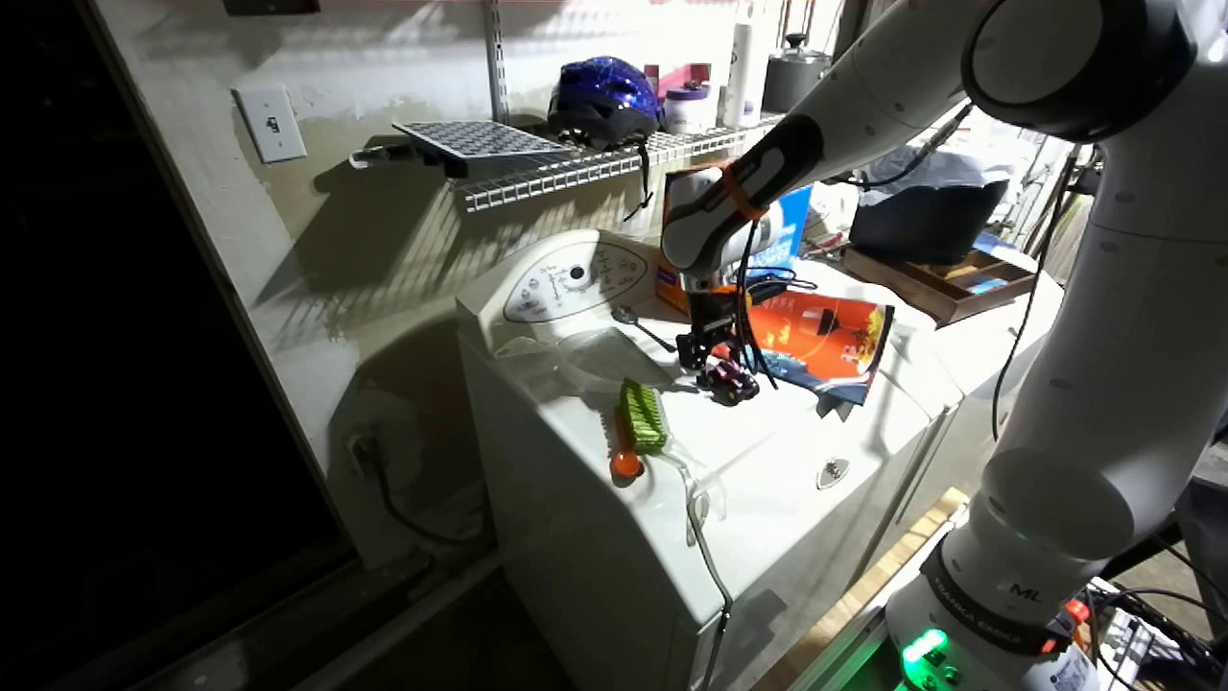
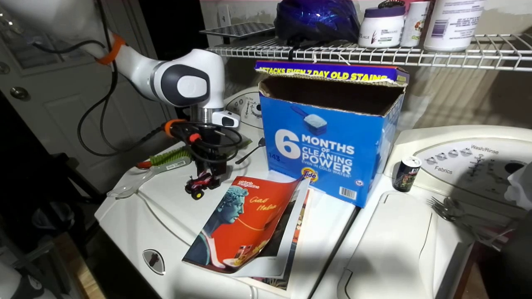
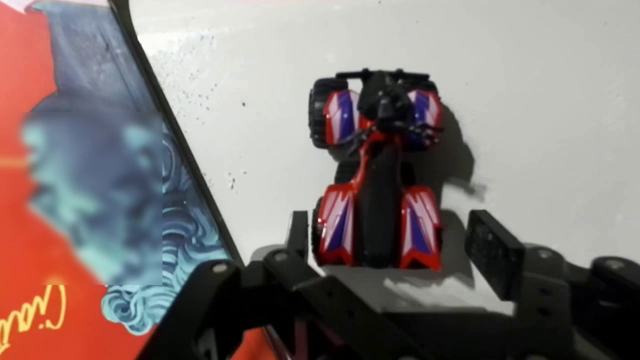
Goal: Turn the toy car on the left over
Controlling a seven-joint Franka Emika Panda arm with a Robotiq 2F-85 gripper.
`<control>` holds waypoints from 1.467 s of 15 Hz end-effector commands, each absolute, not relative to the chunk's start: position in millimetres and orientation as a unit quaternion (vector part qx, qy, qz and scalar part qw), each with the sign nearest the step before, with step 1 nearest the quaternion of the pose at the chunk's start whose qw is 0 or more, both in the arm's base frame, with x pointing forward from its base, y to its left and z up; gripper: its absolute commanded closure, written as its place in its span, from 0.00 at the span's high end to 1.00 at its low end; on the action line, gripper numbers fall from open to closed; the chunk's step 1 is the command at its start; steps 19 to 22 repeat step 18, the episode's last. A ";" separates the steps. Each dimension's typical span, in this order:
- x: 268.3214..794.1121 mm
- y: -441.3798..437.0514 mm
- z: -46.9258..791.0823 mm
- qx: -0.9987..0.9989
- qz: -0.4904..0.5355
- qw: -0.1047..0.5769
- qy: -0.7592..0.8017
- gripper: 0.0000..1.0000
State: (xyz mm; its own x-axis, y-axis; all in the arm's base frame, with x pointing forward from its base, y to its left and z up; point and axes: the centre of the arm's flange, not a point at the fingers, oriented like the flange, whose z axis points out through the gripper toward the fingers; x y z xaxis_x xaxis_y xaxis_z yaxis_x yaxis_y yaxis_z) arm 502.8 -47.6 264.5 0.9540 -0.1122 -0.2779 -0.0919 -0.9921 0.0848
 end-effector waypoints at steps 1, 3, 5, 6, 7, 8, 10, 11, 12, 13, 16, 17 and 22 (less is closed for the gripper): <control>487.2 -40.8 290.7 0.995 -0.086 0.035 -0.034 1.00; 480.6 -39.1 310.5 0.997 -0.056 0.039 -0.041 1.00; 469.7 -38.3 332.4 0.997 -0.033 0.036 -0.052 1.00; 463.2 -37.5 343.0 0.997 -0.024 0.034 -0.059 1.00; 454.9 -36.7 350.4 0.997 -0.018 0.034 -0.064 1.00; 448.8 -35.8 360.4 0.997 -0.013 0.034 -0.068 1.00; 433.5 -34.2 373.8 0.997 0.004 0.037 -0.073 1.00; 427.8 -34.3 380.9 0.996 0.011 0.042 -0.075 1.00; 421.7 -34.3 386.1 0.995 0.015 0.047 -0.082 1.00; 415.4 -33.9 390.1 0.995 0.020 0.055 -0.085 1.00; 429.3 -36.7 388.1 0.995 0.017 0.046 -0.083 1.00; 425.5 -35.9 391.1 0.995 0.021 0.047 -0.084 1.00; 425.2 -35.9 391.9 0.995 0.022 0.047 -0.084 1.00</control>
